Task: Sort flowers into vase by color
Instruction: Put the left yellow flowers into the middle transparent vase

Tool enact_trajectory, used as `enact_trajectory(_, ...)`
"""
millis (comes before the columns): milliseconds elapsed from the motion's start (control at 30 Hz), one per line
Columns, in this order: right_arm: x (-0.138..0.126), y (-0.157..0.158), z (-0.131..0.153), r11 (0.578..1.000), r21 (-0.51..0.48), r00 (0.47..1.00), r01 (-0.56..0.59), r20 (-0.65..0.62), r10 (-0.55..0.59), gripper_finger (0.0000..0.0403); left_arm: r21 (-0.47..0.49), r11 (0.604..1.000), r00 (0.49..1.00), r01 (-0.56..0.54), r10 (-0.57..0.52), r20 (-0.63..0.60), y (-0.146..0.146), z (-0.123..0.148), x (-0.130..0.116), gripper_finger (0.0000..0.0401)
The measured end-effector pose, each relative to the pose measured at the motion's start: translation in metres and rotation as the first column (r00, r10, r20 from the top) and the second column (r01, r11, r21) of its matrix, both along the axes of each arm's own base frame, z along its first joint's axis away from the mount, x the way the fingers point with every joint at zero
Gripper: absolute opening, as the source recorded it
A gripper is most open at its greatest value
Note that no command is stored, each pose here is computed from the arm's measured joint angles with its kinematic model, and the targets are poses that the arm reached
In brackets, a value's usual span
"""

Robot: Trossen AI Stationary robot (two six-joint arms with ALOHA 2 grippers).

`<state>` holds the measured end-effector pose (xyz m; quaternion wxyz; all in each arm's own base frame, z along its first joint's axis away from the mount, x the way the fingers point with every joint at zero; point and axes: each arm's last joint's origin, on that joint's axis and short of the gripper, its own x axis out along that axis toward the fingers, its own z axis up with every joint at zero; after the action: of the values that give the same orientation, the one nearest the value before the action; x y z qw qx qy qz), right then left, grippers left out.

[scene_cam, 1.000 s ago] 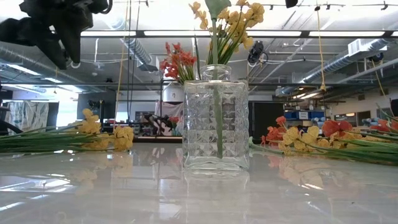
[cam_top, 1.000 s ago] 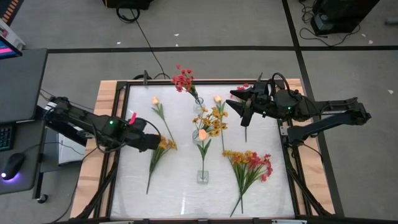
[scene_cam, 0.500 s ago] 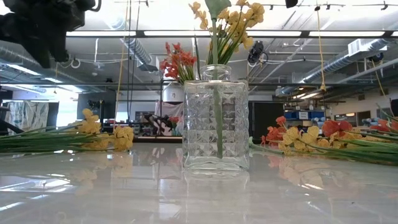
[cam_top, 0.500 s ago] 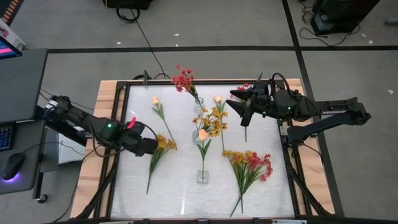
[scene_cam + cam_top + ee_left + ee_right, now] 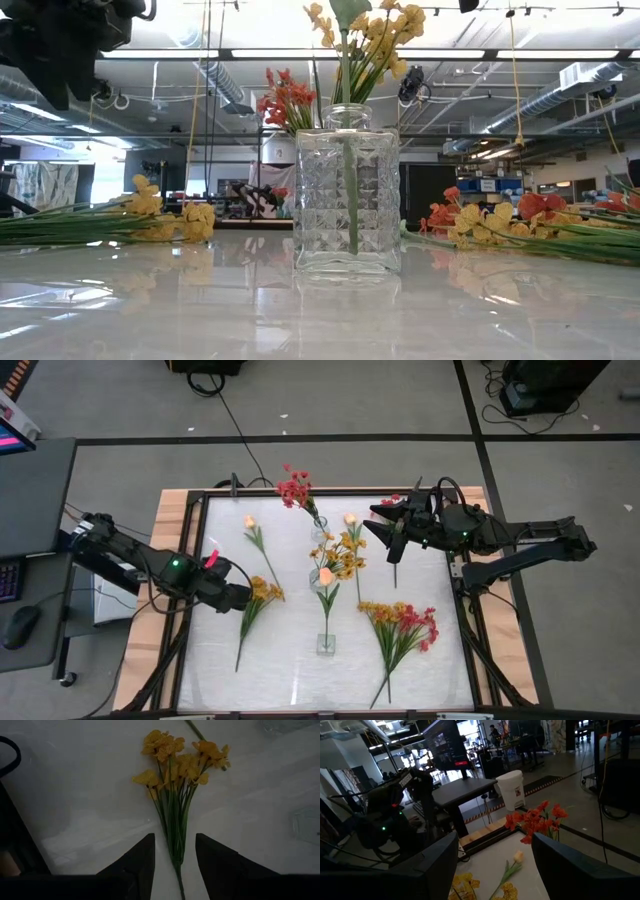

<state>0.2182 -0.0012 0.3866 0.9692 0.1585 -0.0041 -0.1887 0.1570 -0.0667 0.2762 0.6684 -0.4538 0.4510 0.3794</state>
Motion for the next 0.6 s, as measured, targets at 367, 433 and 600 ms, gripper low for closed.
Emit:
enact_trajectory(367,0.000,0.000,0.000,1.000,0.000,1.000,0.000,0.000,0.000,0.0261,0.029,1.000,0.999,0.008,-0.006,-0.052,-0.003,-0.008,0.007,0.0146)
enact_trajectory(433,0.000,0.000,0.000,1.000,0.000,1.000,0.000,-0.001,0.000,0.0261,0.038,0.999,0.997,0.009,-0.006,-0.071,-0.005,-0.011,0.010,0.0147)
enact_trajectory(600,0.000,0.000,0.000,1.000,0.000,1.000,0.000,-0.001,0.000,0.0261,0.061,0.998,0.993,0.035,-0.028,-0.115,-0.009,-0.021,0.020,0.0172)
